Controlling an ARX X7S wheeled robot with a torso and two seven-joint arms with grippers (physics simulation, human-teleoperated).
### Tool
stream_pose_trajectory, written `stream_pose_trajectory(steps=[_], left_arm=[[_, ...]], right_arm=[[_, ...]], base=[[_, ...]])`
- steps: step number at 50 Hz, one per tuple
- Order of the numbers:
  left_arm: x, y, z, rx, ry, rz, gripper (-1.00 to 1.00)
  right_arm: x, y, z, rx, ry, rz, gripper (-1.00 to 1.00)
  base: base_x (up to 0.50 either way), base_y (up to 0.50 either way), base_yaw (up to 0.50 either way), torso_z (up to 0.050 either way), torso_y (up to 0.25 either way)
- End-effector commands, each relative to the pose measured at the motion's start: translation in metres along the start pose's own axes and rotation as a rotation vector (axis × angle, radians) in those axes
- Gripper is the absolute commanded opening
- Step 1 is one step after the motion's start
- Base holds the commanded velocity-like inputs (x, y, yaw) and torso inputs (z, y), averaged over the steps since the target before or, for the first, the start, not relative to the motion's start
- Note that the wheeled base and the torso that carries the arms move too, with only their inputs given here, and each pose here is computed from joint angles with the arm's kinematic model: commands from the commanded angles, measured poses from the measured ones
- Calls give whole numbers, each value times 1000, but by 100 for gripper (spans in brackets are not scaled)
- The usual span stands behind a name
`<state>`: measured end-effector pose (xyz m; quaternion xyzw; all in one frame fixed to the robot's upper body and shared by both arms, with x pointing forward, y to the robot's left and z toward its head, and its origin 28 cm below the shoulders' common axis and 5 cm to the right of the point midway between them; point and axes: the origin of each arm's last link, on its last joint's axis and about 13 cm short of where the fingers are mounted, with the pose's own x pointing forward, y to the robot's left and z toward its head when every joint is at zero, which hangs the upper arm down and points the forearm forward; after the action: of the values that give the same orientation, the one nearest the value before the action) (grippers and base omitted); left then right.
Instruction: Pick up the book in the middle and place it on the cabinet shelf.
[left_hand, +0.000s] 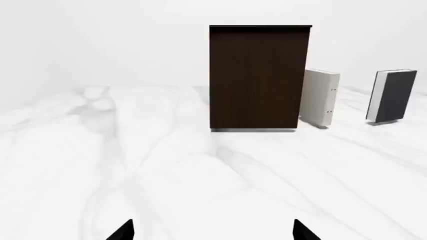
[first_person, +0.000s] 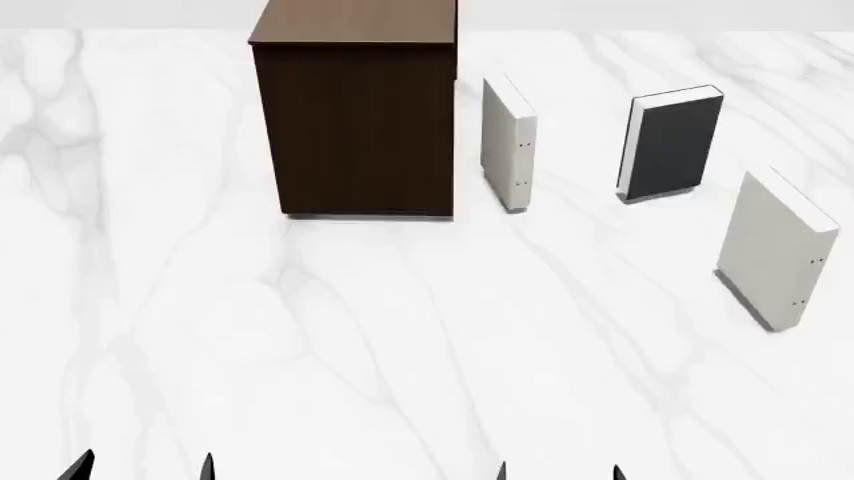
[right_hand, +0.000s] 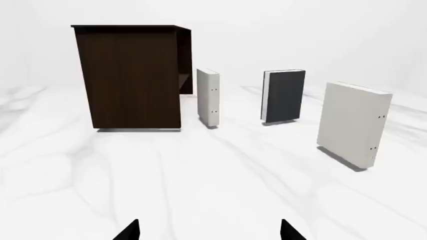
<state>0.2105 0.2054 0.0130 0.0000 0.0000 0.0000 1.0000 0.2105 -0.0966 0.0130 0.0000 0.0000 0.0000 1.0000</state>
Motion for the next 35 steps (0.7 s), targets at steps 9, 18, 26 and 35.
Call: stream_pose_trajectory(steps=[9,18,26,35], left_arm=[[0,0,-2,2,4,-2,100],[0,0,-2,5,7,-1,100],[-1,0,-2,2,17,3,100],[0,0,-3,3,24,7,100]], right_arm=[[-1,1,1,-4,8,5,100],[-1,1,0,-4,10,9,100],[-1,1,0,-4,13,12,100],[-1,1,0,-2,16,12,100]], base=[[0,0,0,0,0],[0,0,0,0,0],[0,0,0,0,0],[0,0,0,0,0]])
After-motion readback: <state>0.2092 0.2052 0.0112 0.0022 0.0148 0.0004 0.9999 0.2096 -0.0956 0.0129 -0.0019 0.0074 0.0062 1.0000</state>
